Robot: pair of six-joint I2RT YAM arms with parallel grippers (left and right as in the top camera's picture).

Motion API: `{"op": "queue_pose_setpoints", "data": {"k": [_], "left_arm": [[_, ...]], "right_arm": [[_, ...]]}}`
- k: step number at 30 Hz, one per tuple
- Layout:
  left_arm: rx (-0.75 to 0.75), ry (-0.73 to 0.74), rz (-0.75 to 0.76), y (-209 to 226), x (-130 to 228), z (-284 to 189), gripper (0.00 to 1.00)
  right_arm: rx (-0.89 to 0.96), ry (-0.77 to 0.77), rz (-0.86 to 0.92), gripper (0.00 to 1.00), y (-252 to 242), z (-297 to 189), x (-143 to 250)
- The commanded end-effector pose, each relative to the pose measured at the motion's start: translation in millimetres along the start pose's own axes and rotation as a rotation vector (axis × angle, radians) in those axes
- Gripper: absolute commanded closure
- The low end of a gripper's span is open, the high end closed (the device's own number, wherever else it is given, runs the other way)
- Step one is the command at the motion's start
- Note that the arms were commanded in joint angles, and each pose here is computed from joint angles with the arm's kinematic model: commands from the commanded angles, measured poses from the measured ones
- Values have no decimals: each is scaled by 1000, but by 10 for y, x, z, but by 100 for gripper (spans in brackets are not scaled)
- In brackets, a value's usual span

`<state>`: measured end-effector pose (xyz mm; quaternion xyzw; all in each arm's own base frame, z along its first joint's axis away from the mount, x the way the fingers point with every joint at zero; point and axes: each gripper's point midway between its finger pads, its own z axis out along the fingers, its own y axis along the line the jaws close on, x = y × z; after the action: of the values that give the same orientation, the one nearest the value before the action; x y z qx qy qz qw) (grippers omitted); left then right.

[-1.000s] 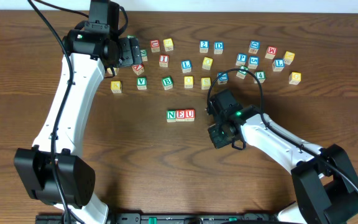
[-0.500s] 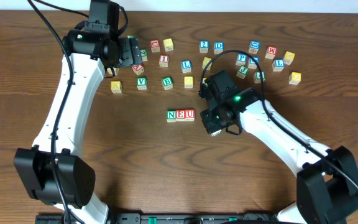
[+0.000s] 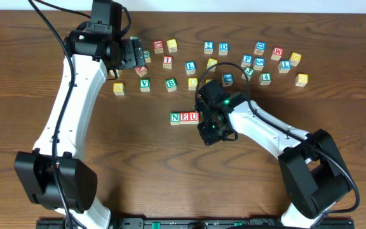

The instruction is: Spell out NEURIPS

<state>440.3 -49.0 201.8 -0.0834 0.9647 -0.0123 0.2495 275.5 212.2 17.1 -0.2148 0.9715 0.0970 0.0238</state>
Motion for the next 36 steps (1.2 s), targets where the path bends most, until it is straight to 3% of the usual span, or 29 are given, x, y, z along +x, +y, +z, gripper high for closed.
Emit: {"op": "queue_pose_setpoints", "data": {"k": [1, 14, 36], "left_arm": [[-11, -13, 9, 25, -51, -20, 2], [-11, -13, 9, 25, -52, -20, 2], [-11, -14, 9, 25, -53, -21, 2]], "right_arm": [[77, -32, 80, 99, -141, -65, -67], [236, -80, 240, 99, -458, -119, -112], [324, -169, 445, 99, -833, -214, -227]]}}
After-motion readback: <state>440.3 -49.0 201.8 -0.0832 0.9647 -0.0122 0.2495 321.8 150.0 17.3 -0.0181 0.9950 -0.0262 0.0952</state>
